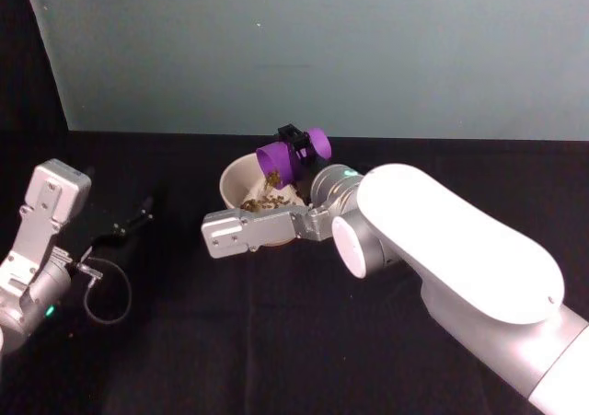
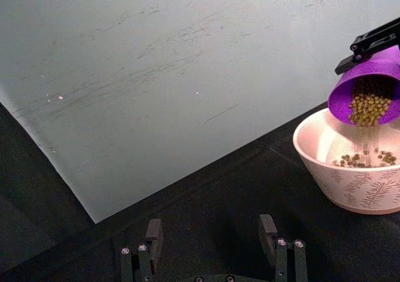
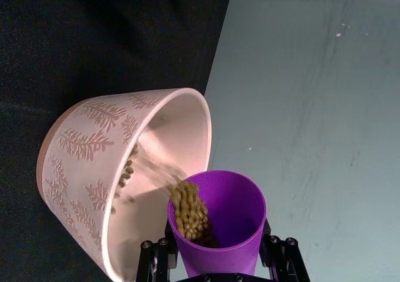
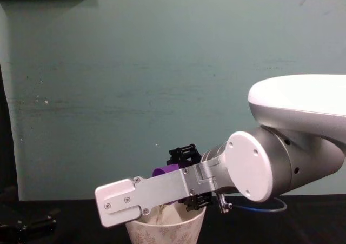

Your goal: Pick up the cup and pour the mung beans from the cup into the bowl.

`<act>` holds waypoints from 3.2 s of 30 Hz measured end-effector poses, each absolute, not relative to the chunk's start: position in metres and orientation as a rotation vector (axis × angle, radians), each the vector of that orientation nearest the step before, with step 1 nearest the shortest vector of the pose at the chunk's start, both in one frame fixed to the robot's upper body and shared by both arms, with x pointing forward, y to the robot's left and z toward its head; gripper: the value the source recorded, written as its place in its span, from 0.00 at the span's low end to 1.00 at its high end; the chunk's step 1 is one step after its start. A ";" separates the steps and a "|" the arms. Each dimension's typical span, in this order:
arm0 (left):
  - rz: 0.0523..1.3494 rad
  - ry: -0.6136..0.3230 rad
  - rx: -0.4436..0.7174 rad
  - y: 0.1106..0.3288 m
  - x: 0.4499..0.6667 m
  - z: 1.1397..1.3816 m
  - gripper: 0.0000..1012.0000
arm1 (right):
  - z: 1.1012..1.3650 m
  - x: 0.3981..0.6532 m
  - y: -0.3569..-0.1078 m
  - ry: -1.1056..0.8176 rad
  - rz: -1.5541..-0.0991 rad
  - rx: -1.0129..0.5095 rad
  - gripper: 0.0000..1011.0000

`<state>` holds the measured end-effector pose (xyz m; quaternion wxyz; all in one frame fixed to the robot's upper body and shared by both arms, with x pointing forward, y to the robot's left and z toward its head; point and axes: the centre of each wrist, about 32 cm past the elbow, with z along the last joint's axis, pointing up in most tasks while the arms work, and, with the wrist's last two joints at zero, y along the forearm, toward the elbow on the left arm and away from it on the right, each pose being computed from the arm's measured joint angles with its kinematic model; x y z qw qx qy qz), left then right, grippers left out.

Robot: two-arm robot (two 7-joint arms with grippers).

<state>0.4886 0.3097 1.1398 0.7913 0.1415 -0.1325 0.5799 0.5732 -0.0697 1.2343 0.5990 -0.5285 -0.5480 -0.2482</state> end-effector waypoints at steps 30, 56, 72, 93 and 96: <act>1.248 -0.285 0.304 0.310 0.489 1.140 1.00 | 1.235 0.570 -0.066 -1.323 -0.582 -1.271 0.72; 1.248 -0.285 0.305 0.310 0.489 1.140 1.00 | 1.235 0.567 -0.052 -1.469 -0.514 -1.375 0.72; 1.248 -0.285 0.304 0.310 0.489 1.140 1.00 | 1.229 0.562 -0.043 -1.606 -0.439 -1.466 0.72; 1.248 -0.285 0.304 0.310 0.489 1.140 1.00 | 1.203 0.542 -0.034 -2.034 -0.268 -1.620 0.72; 1.248 -0.285 0.304 0.310 0.489 1.140 1.00 | 1.201 0.541 -0.034 -2.070 -0.252 -1.645 0.72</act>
